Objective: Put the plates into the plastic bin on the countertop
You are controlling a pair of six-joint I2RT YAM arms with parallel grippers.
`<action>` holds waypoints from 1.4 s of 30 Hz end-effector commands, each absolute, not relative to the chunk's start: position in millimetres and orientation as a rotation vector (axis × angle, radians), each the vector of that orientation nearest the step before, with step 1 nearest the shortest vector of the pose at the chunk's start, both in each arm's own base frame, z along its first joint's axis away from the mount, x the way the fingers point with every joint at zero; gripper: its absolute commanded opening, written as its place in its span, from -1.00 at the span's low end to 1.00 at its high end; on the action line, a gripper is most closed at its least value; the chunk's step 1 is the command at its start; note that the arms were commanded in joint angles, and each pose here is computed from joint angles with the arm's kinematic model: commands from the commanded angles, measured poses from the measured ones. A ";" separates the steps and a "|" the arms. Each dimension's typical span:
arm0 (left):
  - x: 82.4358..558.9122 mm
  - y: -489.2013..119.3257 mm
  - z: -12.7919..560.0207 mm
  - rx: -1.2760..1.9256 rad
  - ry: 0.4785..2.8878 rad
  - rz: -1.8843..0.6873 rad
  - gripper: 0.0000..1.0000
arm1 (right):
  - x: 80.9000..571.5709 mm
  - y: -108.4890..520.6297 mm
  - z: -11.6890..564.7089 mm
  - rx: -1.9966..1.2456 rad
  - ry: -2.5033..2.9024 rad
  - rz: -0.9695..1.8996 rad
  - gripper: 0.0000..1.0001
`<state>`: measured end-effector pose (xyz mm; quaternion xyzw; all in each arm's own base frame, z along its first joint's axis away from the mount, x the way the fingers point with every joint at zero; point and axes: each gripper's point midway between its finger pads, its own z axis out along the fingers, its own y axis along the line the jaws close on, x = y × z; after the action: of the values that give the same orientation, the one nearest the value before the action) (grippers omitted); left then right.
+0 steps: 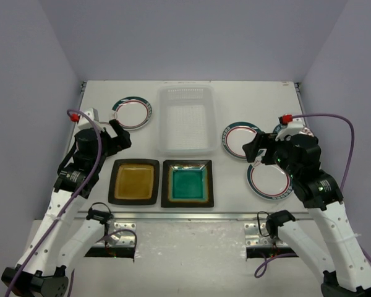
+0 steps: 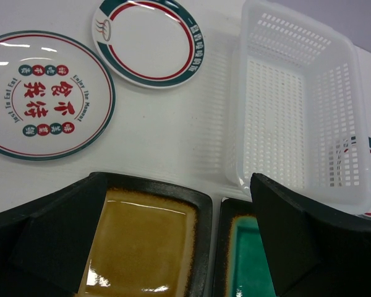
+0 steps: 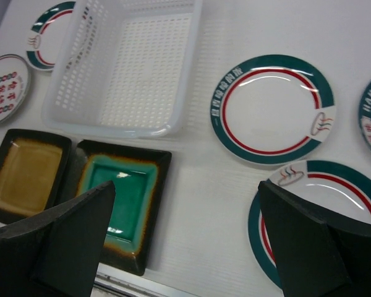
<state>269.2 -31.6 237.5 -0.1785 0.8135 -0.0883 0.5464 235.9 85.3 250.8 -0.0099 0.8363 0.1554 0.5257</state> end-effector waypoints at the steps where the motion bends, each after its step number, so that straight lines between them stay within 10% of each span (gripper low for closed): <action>1: 272.5 -38.1 248.2 -0.393 1.881 -0.250 1.00 | 241.4 131.5 210.8 -0.061 2.118 0.634 0.97; 14: 269.6 -43.1 250.9 -0.355 1.868 -0.268 1.00 | 203.3 211.2 56.0 0.043 2.361 1.161 0.80; 27: 268.4 -43.6 250.3 -0.350 1.871 -0.265 1.00 | 179.2 231.2 7.2 0.147 2.452 1.341 -0.16; 37: 268.3 -45.3 250.0 -0.341 1.875 -0.265 1.00 | 185.7 231.7 -11.1 0.191 2.451 1.327 -0.37; 42: 268.1 -46.2 249.8 -0.338 1.876 -0.267 1.00 | 190.3 233.9 -9.2 0.182 2.420 1.339 -0.97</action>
<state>265.7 -41.8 238.1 -0.1540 0.8121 -0.1037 0.5532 181.2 235.3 -8.4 0.0688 0.8608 0.4815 0.1497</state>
